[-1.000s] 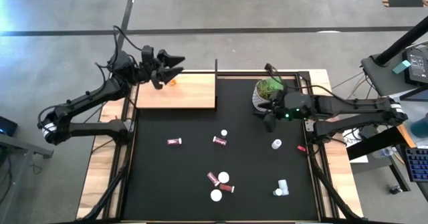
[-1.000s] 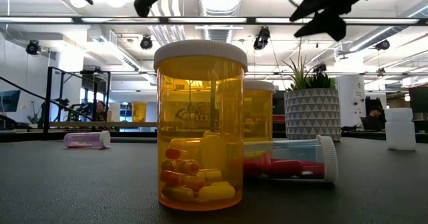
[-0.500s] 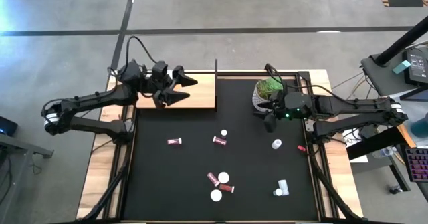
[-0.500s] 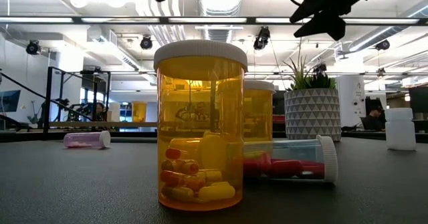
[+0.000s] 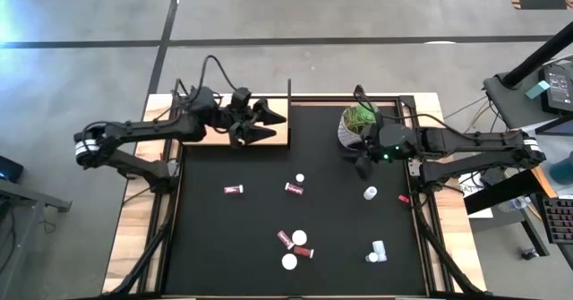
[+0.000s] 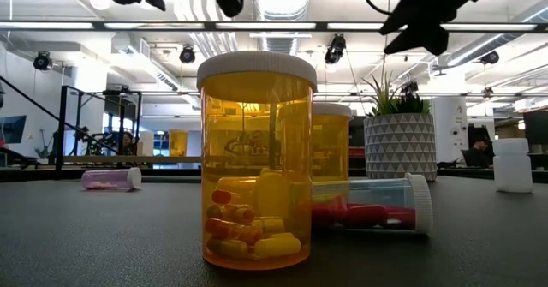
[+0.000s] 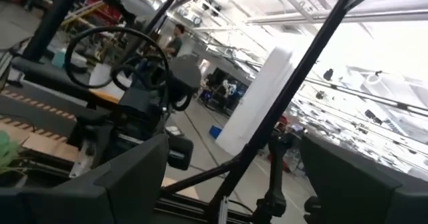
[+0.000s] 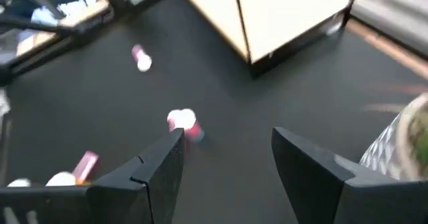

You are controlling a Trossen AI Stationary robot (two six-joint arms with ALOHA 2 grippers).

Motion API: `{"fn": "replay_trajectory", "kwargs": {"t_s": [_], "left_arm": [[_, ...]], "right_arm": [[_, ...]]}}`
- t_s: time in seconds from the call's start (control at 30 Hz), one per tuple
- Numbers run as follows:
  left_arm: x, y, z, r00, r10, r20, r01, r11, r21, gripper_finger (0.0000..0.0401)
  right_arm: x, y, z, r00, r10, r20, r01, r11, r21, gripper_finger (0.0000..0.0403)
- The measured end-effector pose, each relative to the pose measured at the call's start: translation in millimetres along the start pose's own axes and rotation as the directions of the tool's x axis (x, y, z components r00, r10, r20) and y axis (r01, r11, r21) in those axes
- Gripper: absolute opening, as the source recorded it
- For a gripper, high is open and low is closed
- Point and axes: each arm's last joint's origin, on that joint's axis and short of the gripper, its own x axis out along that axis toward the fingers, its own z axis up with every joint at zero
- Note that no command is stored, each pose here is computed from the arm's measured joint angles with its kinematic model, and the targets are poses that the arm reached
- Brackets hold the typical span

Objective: Pick and place medicine bottles onto shelf by color
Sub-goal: Put the top white pill bottle on the shelf aligned with the other white pill bottle

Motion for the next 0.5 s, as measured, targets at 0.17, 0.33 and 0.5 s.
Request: {"fn": "replay_trajectory", "kwargs": {"t_s": [0.17, 0.33, 0.5], "left_arm": [[6, 1, -2, 1.0, -0.007, -0.009, 0.007, 1.0, -0.009, 0.0323], [5, -4, 2, 1.0, -0.016, 0.003, 0.016, 0.999, -0.048, 0.0323], [4, -4, 2, 1.0, -0.012, -0.002, 0.012, 0.998, -0.053, 0.0323]], "right_arm": [[-4, 0, -6, 0.987, 0.07, -0.145, -0.059, 0.995, 0.078, 0.0215], [-7, 1, -13, 0.952, 0.155, -0.266, -0.119, 0.982, 0.146, 0.0215], [-9, 0, -22, 0.899, 0.212, -0.383, -0.126, 0.963, 0.238, 0.0215]]}}
